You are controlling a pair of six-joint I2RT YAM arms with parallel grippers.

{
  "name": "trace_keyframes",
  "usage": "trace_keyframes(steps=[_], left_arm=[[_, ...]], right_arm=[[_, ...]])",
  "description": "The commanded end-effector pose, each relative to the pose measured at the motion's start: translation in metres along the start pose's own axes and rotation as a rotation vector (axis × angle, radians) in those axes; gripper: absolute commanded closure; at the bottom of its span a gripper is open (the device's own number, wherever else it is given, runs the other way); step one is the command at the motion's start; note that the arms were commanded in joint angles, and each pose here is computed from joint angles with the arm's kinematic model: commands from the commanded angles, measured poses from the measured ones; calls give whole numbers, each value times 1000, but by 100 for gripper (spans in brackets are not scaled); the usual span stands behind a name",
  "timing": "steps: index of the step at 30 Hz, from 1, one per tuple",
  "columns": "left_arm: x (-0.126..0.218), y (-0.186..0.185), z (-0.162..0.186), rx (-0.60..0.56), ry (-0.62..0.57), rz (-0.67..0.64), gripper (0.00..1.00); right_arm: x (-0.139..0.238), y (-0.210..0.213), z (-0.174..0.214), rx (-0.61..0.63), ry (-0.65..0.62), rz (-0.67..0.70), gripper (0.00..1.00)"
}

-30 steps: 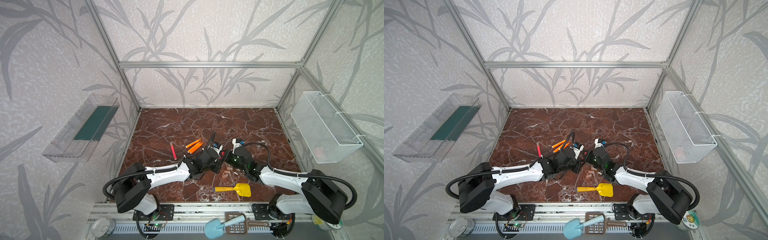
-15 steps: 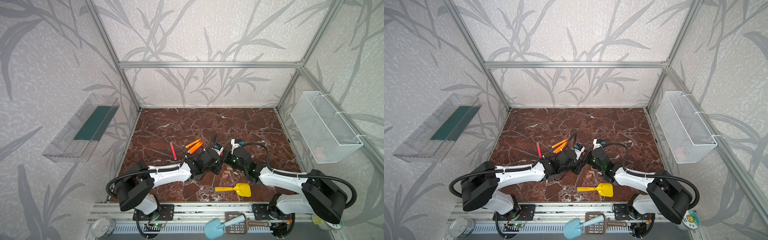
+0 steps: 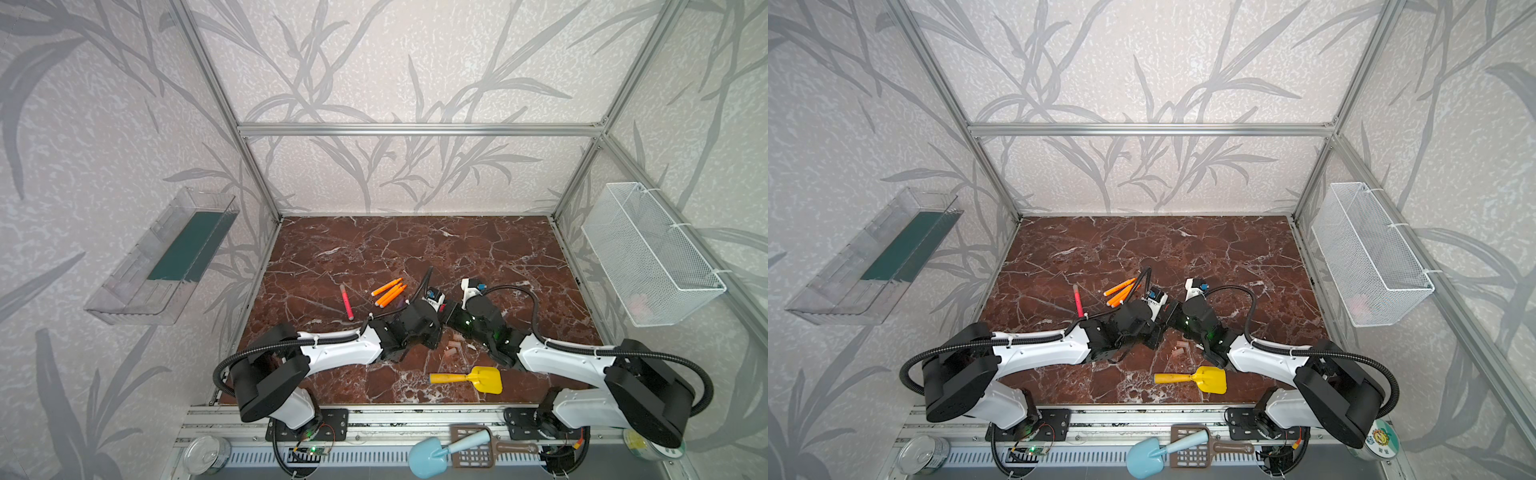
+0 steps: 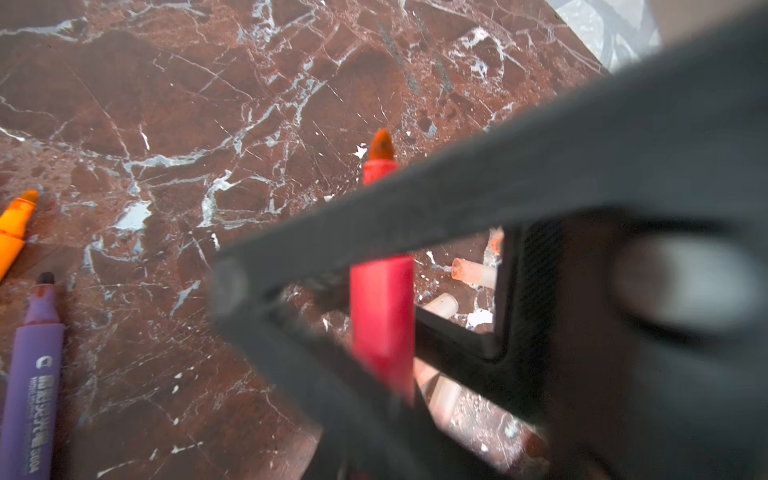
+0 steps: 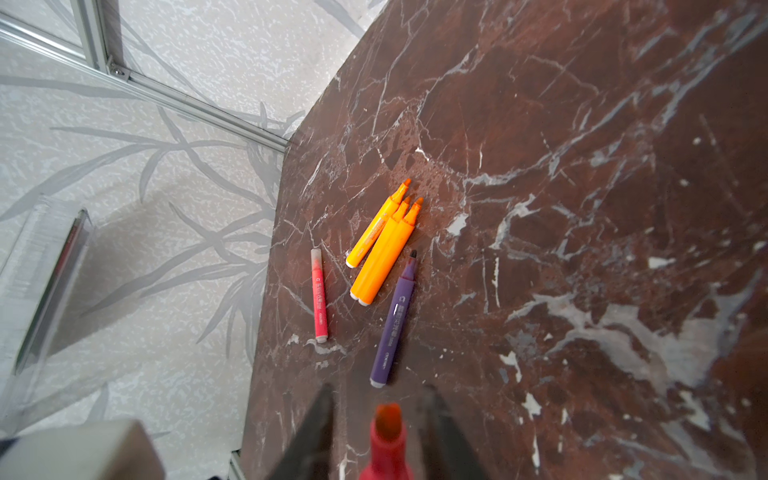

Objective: Insert the pens into the pen caps

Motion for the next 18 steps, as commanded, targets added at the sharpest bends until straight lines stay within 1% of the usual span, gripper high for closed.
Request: trace_keyframes(steps=[1,2,5,9,11,14,17,18], left_arm=[[5,13,-9,44,-82,-87,100],[6,19,-6,53,-80,-115,100],[14,36,1,81,-93,-201,100],[37,55,4,89,-144,-320,100],[53,61,-1,110,-160,-359,100],[87,65,-8,177,-143,-392,100],[121,69,-7,311,-152,-400,100],[130,68,-9,323,-158,-384,100]], right_arm=[[12,8,1,45,-9,-6,42],[17,7,-1,54,-25,8,40],[33,-5,-8,71,-87,72,38],[57,-28,-18,112,-166,230,35],[70,-35,-22,132,-185,302,32],[89,-39,-28,195,-215,374,22],[98,-40,-31,256,-220,399,21],[99,-41,-31,269,-215,409,21]])
Point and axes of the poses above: each gripper's point midway between its finger pads, its own x axis back along the fingers, its own y axis along the line the jaws close on, z = x × y, the point moved 7 cm from there along x, back along the fingers, and after that the axes turned 14 degrees about -x, right-handed, at the moved point
